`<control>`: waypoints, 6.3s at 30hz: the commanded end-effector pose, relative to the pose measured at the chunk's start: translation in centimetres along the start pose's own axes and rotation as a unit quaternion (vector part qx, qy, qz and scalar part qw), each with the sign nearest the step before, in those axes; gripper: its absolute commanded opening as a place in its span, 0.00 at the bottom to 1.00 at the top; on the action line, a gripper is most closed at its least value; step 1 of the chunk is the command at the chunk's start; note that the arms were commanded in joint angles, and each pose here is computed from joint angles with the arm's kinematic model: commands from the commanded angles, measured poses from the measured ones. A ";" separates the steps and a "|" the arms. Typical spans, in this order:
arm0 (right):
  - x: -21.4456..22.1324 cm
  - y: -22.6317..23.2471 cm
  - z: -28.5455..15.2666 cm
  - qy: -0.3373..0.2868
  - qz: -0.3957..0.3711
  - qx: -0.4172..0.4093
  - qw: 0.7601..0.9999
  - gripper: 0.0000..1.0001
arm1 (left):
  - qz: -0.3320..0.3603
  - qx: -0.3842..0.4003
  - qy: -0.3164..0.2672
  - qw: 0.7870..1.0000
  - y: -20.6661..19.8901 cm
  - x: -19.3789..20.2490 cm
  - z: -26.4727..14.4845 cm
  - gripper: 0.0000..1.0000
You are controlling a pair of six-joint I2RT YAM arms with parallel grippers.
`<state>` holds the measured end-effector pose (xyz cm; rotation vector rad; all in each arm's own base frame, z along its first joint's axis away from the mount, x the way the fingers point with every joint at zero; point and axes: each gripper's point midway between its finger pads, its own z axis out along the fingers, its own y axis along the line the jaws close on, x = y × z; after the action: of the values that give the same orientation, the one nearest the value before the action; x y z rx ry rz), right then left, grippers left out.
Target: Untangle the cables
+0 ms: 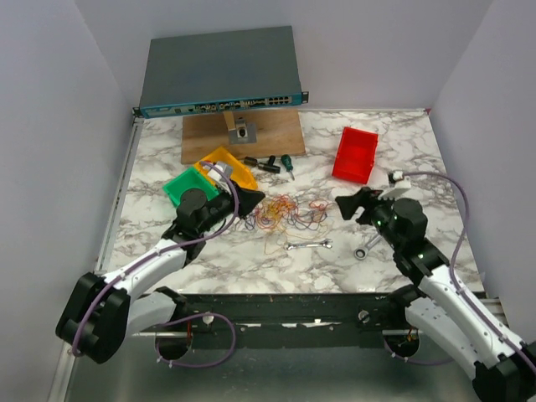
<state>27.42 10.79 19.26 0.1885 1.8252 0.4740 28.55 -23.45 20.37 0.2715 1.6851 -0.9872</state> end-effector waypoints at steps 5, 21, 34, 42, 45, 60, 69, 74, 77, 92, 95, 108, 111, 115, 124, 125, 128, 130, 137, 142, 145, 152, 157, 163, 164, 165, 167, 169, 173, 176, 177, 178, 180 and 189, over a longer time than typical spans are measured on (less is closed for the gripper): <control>3.1 13.4 -2.4 0.094 -0.083 -0.403 0.906 0.72 | 0.055 0.260 0.010 0.964 -9.5 -0.2 -1.3 0.00; 7.3 17.3 -1.7 0.141 -0.121 -0.465 0.865 0.59 | 0.049 0.316 0.021 0.947 -11.1 0.1 -1.8 0.00; 3.7 11.8 1.7 0.029 -0.061 -0.249 0.966 0.01 | 0.048 0.181 0.007 0.982 -7.0 -0.3 -0.4 0.00; -5.9 -6.6 -4.4 -0.206 0.077 0.241 0.945 0.01 | 0.003 -0.174 -0.047 0.984 5.3 -1.4 -2.6 0.00; -8.1 -8.2 -7.3 -0.249 0.094 0.276 0.923 0.01 | -0.005 -0.213 -0.060 0.975 6.6 -1.7 -3.5 0.00; -17.5 -8.5 -15.4 -0.344 0.143 0.326 0.869 0.01 | -0.058 -0.405 -0.080 0.909 12.3 -1.3 -7.4 0.00; -16.5 0.1 -6.5 -0.200 -0.002 0.175 0.964 0.01 | -0.005 -0.227 -0.030 0.973 7.1 -1.3 -2.9 0.00; -16.0 3.2 -2.6 -0.154 -0.030 0.145 0.977 0.01 | 0.000 -0.208 -0.032 0.978 6.4 -1.4 -2.7 0.00; -16.5 4.9 -0.6 -0.143 -0.044 0.135 0.979 0.01 | 0.002 -0.197 -0.034 0.980 6.1 -1.4 -2.7 0.00; -18.2 7.6 8.2 -0.119 -0.069 0.131 0.982 0.01 | 0.006 -0.166 -0.029 0.986 5.0 -1.2 -2.4 0.00; -19.1 6.8 9.1 -0.119 -0.060 0.131 0.982 0.01 | 0.005 -0.163 -0.026 0.986 5.0 -1.1 -2.2 0.00; -17.4 -3.4 14.7 -0.093 -0.003 0.224 0.970 0.01 | 0.006 -0.161 -0.027 0.987 4.9 -1.1 -2.2 0.00; -16.7 -5.8 15.9 -0.088 -0.005 0.262 0.961 0.01 | 0.006 -0.161 -0.027 0.987 4.9 -1.2 -2.2 0.00; -13.9 -7.9 18.2 -0.060 -0.021 0.289 0.955 0.01 | 0.006 -0.161 -0.027 0.987 4.9 -1.2 -2.1 0.00; -5.8 -12.5 21.5 0.009 -0.044 0.342 0.939 0.01 | 0.005 -0.149 -0.021 0.989 4.5 -1.0 -2.0 0.00; -5.1 -12.8 21.9 0.018 -0.046 0.343 0.938 0.01 | 0.005 -0.148 -0.020 0.989 4.5 -0.9 -2.0 0.00; -2.5 -13.8 23.4 0.046 -0.050 0.350 0.934 0.01 | 0.006 -0.146 -0.019 0.989 4.4 -0.9 -1.9 0.00; -1.2 -14.3 24.5 0.063 -0.055 0.352 0.932 0.01 | 0.007 -0.145 -0.018 0.989 4.4 -0.9 -1.9 0.00; -2.6 -11.9 24.5 0.087 -0.050 0.310 0.946 0.28 | 0.011 -0.139 -0.020 0.990 4.1 -1.1 -1.9 0.00; -7.9 -8.2 21.8 0.042 -0.050 0.250 0.966 0.57 | 0.014 -0.133 -0.021 0.991 3.8 -1.1 -1.9 0.00; -9.2 -7.1 20.4 0.052 -0.066 0.233 0.969 0.66 | 0.017 -0.130 -0.022 0.991 3.6 -1.2 -2.0 0.00; -2.9 2.1 16.1 0.165 -0.060 -0.042 0.984 0.77 | 0.035 -0.079 -0.035 0.996 1.7 -1.6 -2.0 0.00; 3.6 8.8 10.8 0.210 -0.084 -0.183 0.957 0.77 | 0.061 0.008 -0.058 0.996 -1.7 -2.3 -2.4 0.00; 5.5 12.5 6.3 0.160 -0.105 -0.295 0.936 0.78 | 0.037 0.073 -0.030 0.996 -5.5 -3.9 -2.1 0.00; 5.4 12.7 5.8 0.151 -0.103 -0.307 0.934 0.78 | 0.029 0.075 -0.021 0.997 -6.0 -4.3 -2.2 0.00; 5.1 13.1 5.3 0.139 -0.102 -0.320 0.932 0.78 | 0.024 0.077 -0.020 0.997 -6.7 -5.2 -2.3 0.00; 4.8 13.6 4.6 0.123 -0.101 -0.343 0.926 0.79 | 0.006 0.078 -0.014 0.997 -7.9 -6.3 -2.6 0.00; 4.5 14.6 3.8 0.113 -0.104 -0.371 0.916 0.80 | -0.014 0.071 -0.002 0.997 -8.6 -7.2 -2.9 0.00; 4.4 16.1 2.4 0.108 -0.110 -0.424 0.892 0.89 | -0.032 0.080 0.018 0.996 -10.4 -9.0 -3.5 0.00; 4.3 16.7 1.3 0.096 -0.109 -0.452 0.880 0.90 | -0.033 0.074 0.038 0.996 -11.4 -10.5 -3.8 0.00; 4.1 16.9 0.8 0.086 -0.108 -0.462 0.876 0.90 | -0.032 0.067 0.044 0.996 -11.5 -10.8 -3.8 0.00; 4.1 17.0 0.3 0.080 -0.105 -0.473 0.871 0.89 | -0.029 0.063 0.045 0.997 -11.6 -11.4 -3.8 0.00; 4.2 17.2 -0.6 0.070 -0.101 -0.490 0.863 0.89 | -0.024 0.056 0.046 0.997 -11.7 -12.2 -3.7 0.00; 5.3 16.8 0.6 0.073 -0.117 -0.471 0.871 0.88 | -0.021 0.064 0.046 0.997 -13.1 -14.5 -3.9 0.00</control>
<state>24.20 27.41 20.87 -0.7205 1.5775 1.1794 23.84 -24.53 39.34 0.3417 1.6829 -1.1174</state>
